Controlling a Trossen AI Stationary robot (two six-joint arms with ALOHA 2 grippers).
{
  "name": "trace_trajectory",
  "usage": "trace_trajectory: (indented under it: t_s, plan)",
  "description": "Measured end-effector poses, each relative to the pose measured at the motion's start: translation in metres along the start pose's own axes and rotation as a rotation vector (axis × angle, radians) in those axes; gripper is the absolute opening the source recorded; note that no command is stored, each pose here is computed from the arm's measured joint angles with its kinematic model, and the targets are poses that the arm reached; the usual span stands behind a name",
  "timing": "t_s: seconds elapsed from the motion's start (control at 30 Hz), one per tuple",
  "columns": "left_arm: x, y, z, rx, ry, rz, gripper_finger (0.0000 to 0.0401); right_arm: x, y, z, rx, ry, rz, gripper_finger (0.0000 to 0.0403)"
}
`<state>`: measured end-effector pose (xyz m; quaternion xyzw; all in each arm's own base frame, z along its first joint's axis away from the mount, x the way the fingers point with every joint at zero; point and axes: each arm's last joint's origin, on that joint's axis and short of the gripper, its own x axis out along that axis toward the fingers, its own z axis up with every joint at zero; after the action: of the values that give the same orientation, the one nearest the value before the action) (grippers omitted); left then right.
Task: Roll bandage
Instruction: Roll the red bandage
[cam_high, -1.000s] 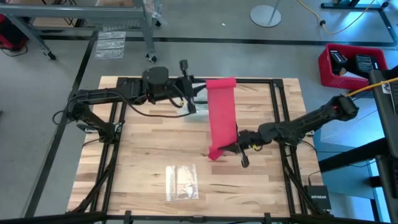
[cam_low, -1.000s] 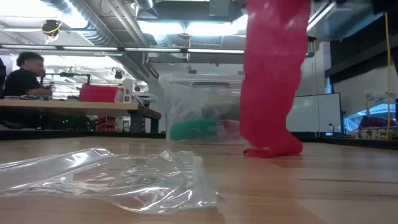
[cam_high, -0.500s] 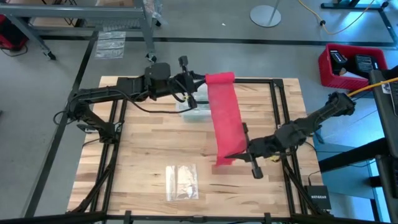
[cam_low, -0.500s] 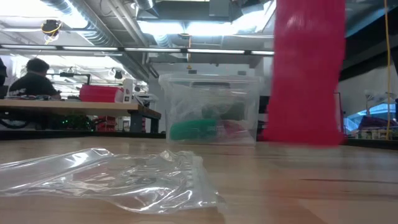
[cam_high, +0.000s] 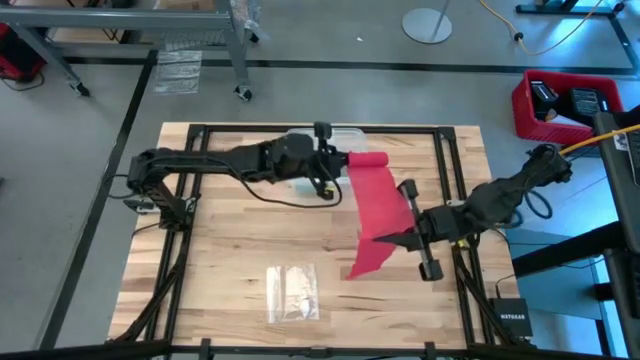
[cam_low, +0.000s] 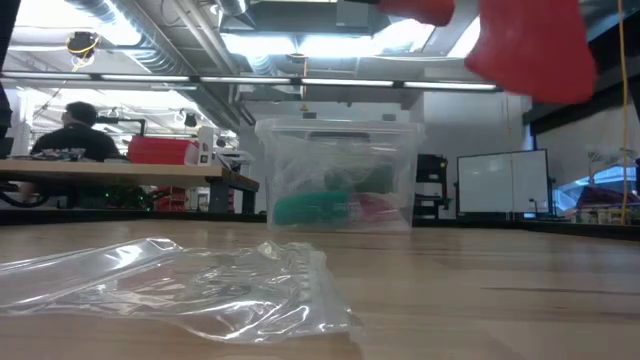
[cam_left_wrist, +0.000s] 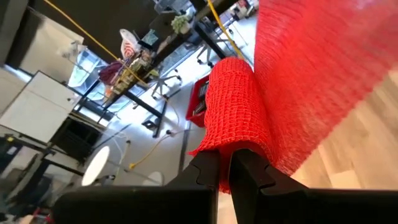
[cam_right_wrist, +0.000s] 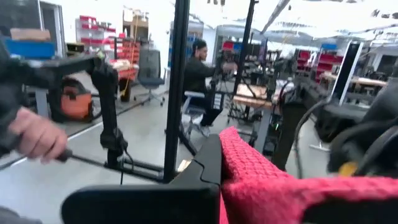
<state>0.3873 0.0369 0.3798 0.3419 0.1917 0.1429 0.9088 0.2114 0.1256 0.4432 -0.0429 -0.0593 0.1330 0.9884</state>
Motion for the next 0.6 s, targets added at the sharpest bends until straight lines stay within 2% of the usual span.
trace_trajectory:
  t_s: [0.27, 0.43, 0.6]
  plan:
    - [0.002, -0.012, 0.002, 0.02, 0.023, -0.02, 0.0011, -0.005, -0.003, 0.026, -0.048, -0.069, 0.008, 0.0005]
    - [0.002, -0.011, 0.0, 0.013, 0.039, -0.027, 0.0011, -0.013, 0.01, 0.037, -0.116, -0.094, 0.022, 0.0005]
    - [0.001, -0.008, 0.0, -0.013, 0.032, -0.018, 0.0011, -0.021, 0.027, 0.04, -0.154, -0.073, -0.034, 0.0005]
